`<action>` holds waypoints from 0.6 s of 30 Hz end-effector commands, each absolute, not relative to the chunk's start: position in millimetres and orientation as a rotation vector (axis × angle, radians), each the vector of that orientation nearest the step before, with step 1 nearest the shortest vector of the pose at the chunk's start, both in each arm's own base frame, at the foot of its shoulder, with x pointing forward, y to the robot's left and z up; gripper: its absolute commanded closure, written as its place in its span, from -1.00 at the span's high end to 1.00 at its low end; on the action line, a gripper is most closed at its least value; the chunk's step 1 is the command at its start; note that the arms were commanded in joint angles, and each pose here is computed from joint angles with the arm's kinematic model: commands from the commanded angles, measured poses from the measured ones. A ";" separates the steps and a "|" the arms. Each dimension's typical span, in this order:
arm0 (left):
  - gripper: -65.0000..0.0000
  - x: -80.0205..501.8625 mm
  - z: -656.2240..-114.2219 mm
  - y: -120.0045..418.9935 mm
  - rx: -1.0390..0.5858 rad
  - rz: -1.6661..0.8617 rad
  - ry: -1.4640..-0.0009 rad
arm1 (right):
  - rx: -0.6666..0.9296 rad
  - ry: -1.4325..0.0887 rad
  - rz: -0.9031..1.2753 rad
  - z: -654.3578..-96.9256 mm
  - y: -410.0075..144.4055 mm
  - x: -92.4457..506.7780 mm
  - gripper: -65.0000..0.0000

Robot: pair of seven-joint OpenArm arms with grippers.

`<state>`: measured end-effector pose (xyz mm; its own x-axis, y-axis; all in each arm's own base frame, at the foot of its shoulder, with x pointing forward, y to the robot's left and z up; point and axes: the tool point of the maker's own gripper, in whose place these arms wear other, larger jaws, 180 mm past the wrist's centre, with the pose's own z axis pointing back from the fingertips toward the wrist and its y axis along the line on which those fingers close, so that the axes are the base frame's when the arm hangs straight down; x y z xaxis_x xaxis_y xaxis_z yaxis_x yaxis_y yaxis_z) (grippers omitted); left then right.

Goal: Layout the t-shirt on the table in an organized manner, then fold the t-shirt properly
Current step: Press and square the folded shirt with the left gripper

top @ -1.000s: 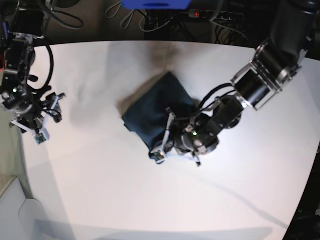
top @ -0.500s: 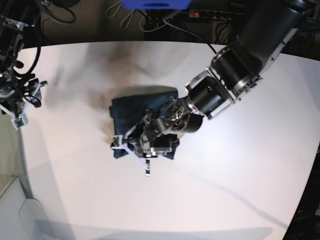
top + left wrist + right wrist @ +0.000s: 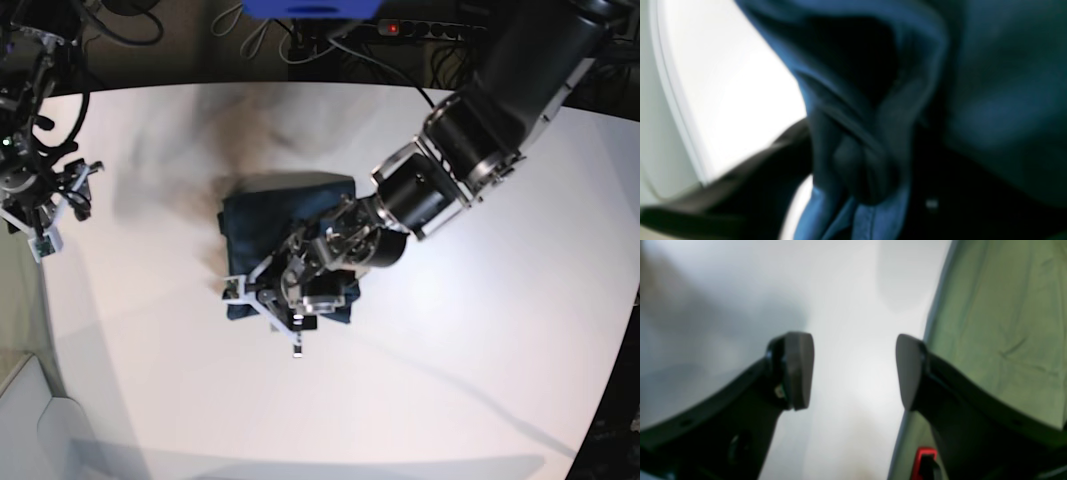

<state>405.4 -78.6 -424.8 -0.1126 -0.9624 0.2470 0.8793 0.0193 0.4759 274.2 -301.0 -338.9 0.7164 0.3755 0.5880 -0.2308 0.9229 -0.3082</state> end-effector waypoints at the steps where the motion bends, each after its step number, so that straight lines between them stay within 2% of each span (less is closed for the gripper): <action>1: 0.07 391.7 -434.9 -74.2 0.140 -1.602 -0.527 | -0.250 -0.711 0.349 -328.1 -307.6 278.2 0.21; 3: 0.24 393.6 -429.7 -78.3 0.138 -1.607 -0.548 | -0.255 -0.682 0.345 -331.1 -309.6 274.4 0.21; 5: 0.32 397.9 -419.4 -79.2 0.149 -1.614 -0.584 | -0.258 -0.673 0.342 -331.3 -310.6 274.1 0.21; 11: 0.33 405.8 -380.8 -92.2 0.157 -1.635 -0.729 | -0.258 -0.667 0.342 -332.4 -310.8 272.7 0.21; 18: 0.33 425.7 -341.3 -92.0 0.143 -1.542 -0.853 | -0.256 -0.664 0.342 -333.3 -310.5 271.9 0.21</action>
<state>413.3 -83.5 -363.9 -0.1626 -0.9145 0.3704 0.8378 0.0704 0.5414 265.6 -306.5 -345.3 0.7591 0.3687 0.5365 -0.2283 0.9226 -0.3111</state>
